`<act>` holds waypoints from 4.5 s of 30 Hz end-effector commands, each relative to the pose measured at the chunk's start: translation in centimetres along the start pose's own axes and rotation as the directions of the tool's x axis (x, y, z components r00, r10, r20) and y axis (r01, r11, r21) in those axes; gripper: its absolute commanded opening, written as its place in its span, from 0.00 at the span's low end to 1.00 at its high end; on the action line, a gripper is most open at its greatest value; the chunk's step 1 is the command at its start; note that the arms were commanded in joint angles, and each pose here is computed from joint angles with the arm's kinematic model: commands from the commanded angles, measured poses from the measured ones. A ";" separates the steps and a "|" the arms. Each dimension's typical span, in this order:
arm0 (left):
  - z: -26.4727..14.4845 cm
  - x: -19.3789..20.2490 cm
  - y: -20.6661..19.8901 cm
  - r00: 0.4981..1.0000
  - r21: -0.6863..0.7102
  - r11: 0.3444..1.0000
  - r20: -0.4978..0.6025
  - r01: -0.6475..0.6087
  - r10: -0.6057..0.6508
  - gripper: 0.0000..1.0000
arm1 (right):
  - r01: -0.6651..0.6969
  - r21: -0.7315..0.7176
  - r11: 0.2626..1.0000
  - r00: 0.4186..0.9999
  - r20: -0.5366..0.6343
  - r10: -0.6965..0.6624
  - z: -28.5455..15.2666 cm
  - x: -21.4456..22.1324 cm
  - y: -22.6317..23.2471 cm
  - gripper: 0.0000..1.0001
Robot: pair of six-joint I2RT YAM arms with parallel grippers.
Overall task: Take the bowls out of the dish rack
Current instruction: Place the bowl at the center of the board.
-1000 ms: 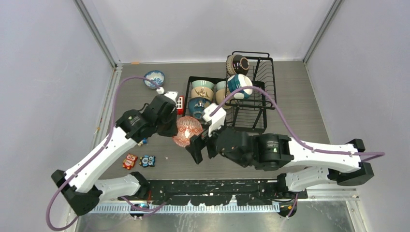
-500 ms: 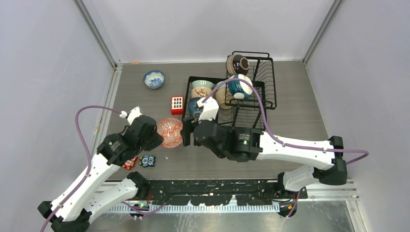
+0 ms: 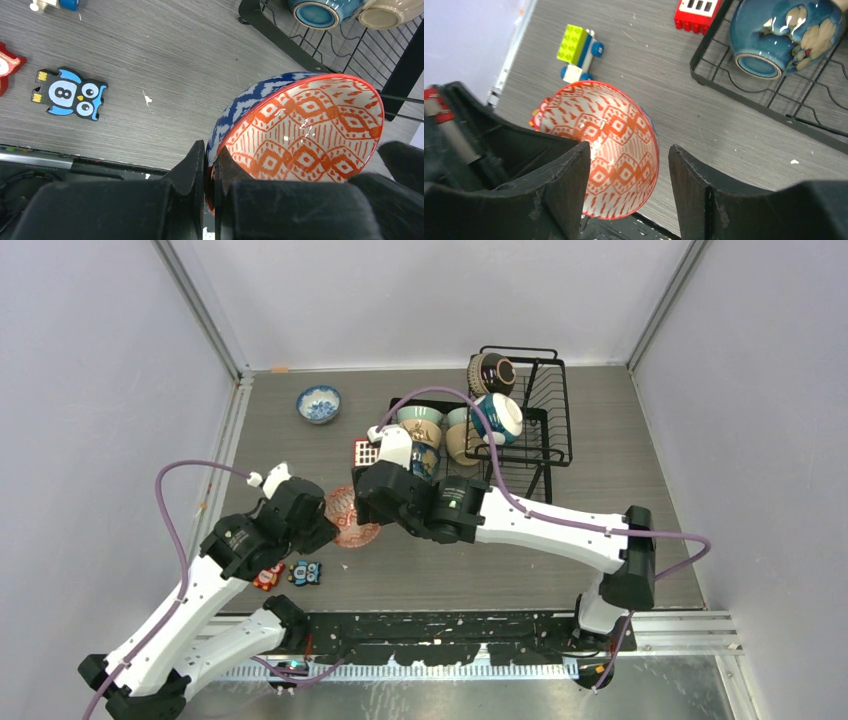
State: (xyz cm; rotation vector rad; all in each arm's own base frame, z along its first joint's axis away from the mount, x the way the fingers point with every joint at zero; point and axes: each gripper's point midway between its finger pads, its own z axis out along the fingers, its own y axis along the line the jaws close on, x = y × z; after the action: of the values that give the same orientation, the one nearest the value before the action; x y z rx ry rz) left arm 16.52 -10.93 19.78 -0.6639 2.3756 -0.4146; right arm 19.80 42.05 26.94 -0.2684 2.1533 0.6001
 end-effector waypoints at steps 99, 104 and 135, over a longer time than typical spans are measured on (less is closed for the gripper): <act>0.5 -1.7 -3.0 0.897 0.084 0.894 0.004 -0.440 0.441 0.34 | -0.030 0.031 0.999 0.989 -0.146 0.034 0.6 2.2 -2.9 0.01; 0.7 -1.4 -3.0 0.899 0.096 0.895 -0.011 -0.435 0.438 0.32 | -0.030 0.031 0.999 0.989 -0.144 0.034 0.6 2.2 -3.0 0.01; 1.0 -4.5 -3.3 0.919 0.045 0.919 0.075 -0.392 0.388 0.00 | 0.022 -0.141 0.990 0.993 -0.114 -0.039 -6.4 -1.5 -1.7 1.00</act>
State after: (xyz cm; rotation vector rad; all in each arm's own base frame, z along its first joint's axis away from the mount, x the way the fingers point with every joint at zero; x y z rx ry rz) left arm 18.90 -11.71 19.88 -0.0852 2.4704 -0.2771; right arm 18.51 39.20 24.34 -0.3730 2.3325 0.6138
